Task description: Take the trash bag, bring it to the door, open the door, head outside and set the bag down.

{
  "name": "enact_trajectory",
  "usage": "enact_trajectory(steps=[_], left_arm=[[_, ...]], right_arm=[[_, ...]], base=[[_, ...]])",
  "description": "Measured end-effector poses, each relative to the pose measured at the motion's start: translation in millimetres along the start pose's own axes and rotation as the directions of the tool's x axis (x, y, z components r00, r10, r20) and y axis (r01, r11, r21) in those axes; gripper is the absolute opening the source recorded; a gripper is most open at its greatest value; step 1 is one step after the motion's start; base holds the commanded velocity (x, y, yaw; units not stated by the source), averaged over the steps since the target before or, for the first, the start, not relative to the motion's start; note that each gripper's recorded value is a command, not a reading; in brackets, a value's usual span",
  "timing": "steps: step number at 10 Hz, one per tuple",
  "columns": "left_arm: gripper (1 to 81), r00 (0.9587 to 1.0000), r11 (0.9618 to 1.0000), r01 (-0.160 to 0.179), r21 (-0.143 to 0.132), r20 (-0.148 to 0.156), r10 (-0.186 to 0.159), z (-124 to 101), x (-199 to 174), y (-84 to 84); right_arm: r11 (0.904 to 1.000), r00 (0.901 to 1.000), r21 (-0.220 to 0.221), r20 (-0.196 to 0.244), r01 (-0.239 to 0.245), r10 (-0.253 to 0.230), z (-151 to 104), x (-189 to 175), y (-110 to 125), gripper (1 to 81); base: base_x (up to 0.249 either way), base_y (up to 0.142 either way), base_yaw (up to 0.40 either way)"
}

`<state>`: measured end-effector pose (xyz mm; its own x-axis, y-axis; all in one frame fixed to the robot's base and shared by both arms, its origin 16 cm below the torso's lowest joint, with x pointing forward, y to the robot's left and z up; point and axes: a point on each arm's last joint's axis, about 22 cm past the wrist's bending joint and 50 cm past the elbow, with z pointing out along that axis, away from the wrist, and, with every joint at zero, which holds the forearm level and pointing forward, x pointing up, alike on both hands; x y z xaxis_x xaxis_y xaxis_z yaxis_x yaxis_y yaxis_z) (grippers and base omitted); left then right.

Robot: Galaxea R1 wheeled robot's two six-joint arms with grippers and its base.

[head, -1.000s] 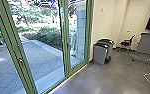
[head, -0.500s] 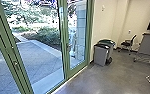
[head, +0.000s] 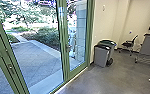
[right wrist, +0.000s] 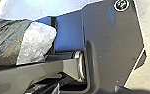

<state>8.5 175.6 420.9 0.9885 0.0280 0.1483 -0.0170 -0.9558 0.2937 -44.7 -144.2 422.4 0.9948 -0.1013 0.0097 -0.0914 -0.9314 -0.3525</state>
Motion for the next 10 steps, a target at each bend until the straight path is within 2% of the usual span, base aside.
enact_trajectory(steps=[10], left_arm=[[1.0, 1.0, 1.0, 0.001, -0.002, -0.003, -0.001, 0.2, -0.7, 1.8]], right_arm=[[1.0, 1.0, -0.004, 0.006, 0.001, -0.001, -0.1, -1.3, 1.3, 81.1]], base=[[0.171, -0.08, 0.0]])
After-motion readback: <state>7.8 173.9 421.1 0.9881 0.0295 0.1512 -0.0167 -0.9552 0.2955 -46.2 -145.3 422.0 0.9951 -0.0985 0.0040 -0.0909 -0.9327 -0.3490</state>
